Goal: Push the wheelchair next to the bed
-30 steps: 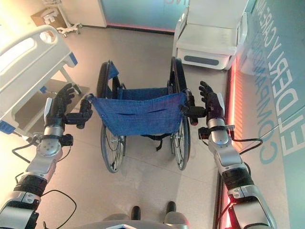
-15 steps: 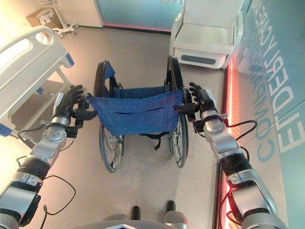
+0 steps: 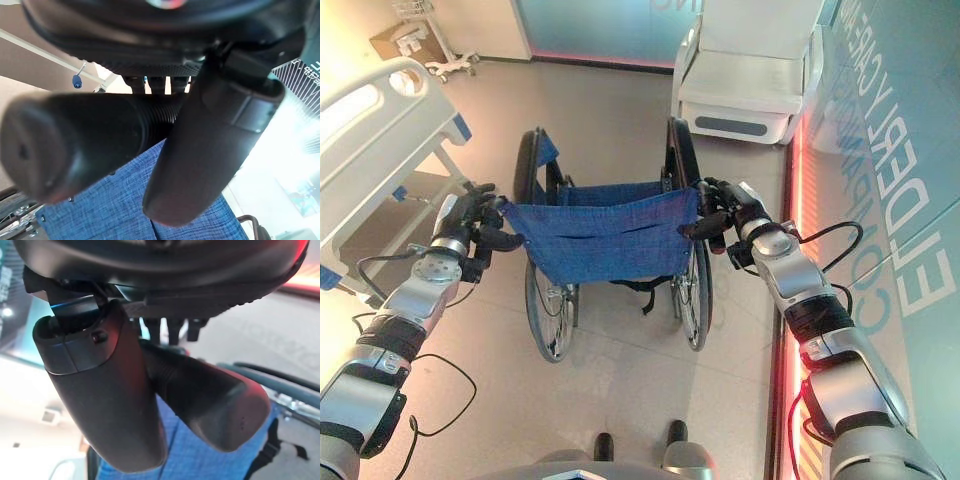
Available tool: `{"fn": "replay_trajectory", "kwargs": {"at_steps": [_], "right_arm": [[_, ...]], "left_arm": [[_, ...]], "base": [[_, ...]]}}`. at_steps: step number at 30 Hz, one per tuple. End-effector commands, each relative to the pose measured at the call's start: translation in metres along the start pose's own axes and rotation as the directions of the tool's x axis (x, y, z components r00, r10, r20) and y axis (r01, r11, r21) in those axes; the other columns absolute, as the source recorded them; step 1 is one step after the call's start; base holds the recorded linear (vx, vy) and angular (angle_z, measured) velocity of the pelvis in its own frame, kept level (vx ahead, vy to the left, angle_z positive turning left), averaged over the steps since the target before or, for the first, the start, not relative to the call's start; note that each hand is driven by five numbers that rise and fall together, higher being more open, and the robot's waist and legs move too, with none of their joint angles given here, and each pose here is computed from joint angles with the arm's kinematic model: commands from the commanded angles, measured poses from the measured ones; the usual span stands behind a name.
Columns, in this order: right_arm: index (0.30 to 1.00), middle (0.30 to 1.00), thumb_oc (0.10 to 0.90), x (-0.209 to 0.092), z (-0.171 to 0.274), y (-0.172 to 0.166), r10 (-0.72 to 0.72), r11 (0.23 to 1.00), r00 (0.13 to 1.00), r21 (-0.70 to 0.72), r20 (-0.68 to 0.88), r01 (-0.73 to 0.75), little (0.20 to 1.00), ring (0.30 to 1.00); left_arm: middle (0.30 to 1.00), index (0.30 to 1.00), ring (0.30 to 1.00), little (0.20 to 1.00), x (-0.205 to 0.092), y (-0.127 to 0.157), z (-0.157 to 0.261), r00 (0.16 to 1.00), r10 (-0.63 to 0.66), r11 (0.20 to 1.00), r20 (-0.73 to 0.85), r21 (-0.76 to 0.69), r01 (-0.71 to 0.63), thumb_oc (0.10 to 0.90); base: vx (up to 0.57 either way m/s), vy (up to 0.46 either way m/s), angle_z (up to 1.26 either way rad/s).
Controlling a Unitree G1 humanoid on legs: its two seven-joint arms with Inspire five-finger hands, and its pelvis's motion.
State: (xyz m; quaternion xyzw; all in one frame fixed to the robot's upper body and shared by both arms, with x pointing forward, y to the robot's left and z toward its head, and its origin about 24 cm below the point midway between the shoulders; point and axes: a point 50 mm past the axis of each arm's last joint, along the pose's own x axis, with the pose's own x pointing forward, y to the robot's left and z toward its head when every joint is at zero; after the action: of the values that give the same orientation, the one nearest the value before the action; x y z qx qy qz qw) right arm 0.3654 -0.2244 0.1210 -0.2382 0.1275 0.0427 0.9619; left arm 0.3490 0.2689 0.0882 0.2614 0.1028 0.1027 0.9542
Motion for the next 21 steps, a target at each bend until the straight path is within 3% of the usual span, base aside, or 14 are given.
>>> {"fn": "replay_trajectory", "kwargs": {"at_steps": [1, 14, 21], "right_arm": [[0.9, 0.9, 0.8, -0.004, -0.024, -0.026, -0.032, 0.993, 0.989, -0.113, -0.142, 0.016, 0.9, 0.9], [0.9, 0.9, 0.8, -0.007, -0.059, -0.017, 0.075, 0.996, 0.959, 0.076, -0.272, -0.056, 0.9, 0.9], [0.9, 0.9, 0.8, -0.013, -0.065, -0.024, 0.023, 0.999, 0.948, 0.053, -0.318, -0.006, 0.9, 0.9]], "left_arm": [[0.9, 0.9, 0.9, 0.9, 0.005, 0.076, -0.007, 0.964, 0.248, 0.965, -0.096, 0.11, -0.238, 0.8], [0.9, 0.9, 0.9, 0.9, -0.003, 0.072, -0.04, 0.923, 0.271, 0.962, -0.272, 0.034, -0.272, 0.8], [0.9, 0.9, 0.9, 0.9, -0.009, 0.077, -0.05, 0.906, 0.266, 0.958, -0.328, 0.19, -0.212, 0.8]], "base": [[0.0, 0.0, 0.0], [0.0, 0.0, 0.0], [0.0, 0.0, 0.0]]}}
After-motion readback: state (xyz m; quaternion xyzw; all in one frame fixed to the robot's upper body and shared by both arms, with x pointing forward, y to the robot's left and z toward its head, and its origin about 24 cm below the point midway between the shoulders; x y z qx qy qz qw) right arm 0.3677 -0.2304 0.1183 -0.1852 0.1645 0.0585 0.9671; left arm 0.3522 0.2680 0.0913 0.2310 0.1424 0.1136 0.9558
